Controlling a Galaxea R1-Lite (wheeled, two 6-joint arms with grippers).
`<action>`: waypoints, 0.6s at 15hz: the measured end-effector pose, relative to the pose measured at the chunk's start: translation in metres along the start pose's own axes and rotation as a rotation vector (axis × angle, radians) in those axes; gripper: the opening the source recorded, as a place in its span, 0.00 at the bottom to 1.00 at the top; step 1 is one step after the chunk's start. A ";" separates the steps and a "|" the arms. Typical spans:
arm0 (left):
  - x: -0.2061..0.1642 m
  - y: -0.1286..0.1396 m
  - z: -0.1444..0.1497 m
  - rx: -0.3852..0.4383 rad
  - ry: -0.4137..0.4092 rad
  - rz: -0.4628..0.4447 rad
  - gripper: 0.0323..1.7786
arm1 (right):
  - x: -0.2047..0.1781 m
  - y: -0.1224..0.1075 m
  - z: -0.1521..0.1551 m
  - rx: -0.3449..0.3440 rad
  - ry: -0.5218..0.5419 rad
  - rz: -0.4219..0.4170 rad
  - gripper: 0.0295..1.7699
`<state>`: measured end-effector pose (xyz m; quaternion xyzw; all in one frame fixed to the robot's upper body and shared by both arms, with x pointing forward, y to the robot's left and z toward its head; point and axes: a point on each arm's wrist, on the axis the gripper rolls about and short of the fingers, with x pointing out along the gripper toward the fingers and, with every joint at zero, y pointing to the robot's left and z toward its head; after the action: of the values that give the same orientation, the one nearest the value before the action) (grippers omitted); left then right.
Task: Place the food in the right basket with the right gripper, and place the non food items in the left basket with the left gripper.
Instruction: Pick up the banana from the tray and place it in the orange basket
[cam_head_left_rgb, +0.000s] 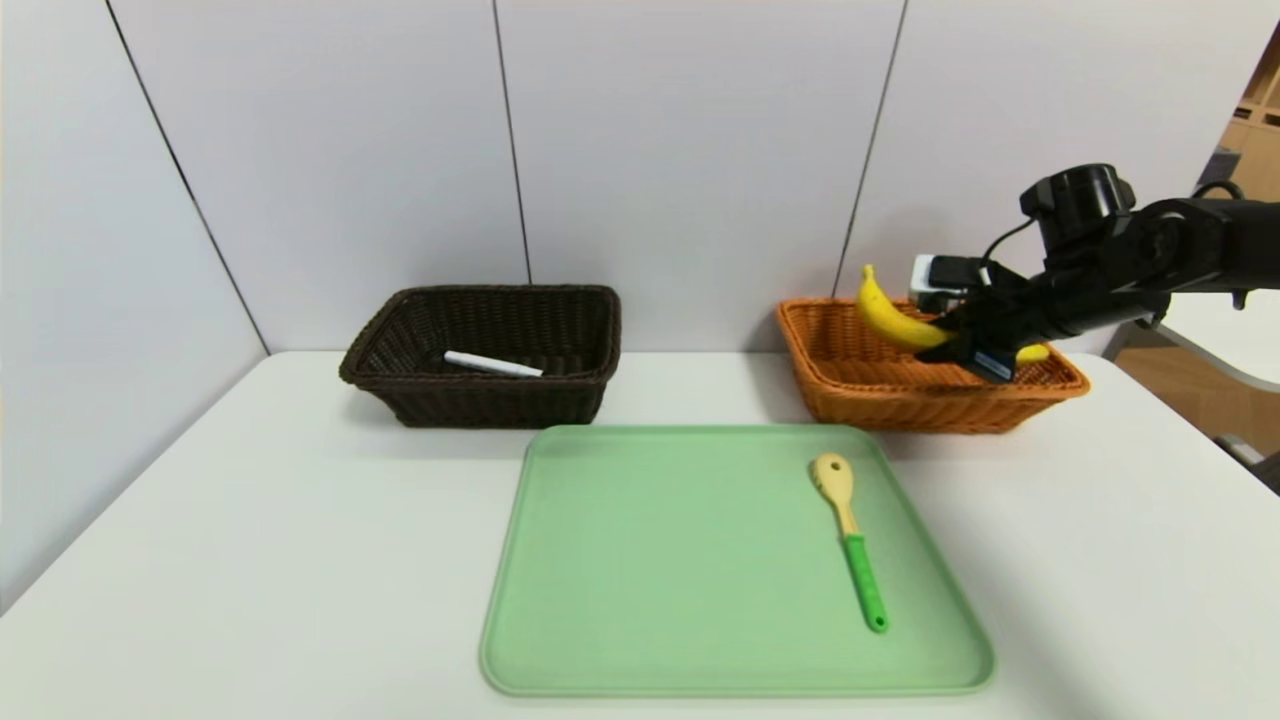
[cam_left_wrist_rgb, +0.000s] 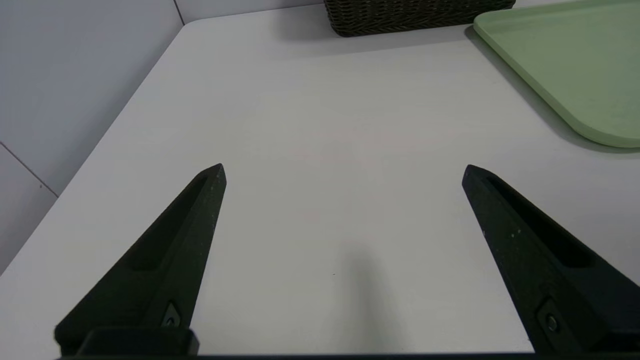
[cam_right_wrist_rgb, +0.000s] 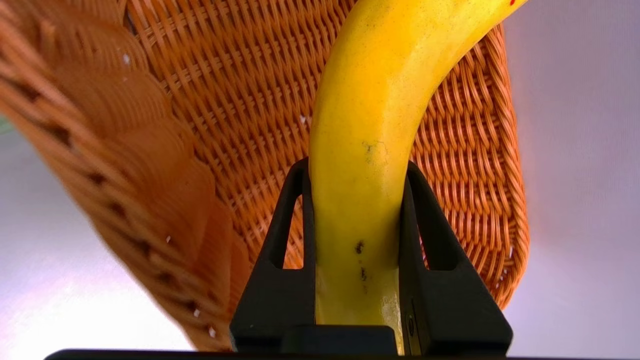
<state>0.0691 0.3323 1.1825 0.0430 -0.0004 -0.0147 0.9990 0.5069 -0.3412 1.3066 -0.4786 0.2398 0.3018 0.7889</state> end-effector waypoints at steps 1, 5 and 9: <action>0.000 0.000 0.000 0.000 0.000 0.000 0.95 | 0.004 -0.001 -0.002 0.002 0.002 0.001 0.30; 0.000 0.000 0.000 0.000 0.000 0.000 0.95 | 0.015 -0.003 -0.006 0.011 0.009 0.008 0.56; 0.000 0.000 0.000 0.000 0.000 0.000 0.95 | 0.014 -0.005 -0.001 0.016 0.000 -0.004 0.73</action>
<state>0.0691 0.3323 1.1825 0.0427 -0.0006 -0.0145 0.9990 0.5207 -0.3408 1.2998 -0.4729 0.2415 0.2985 0.7931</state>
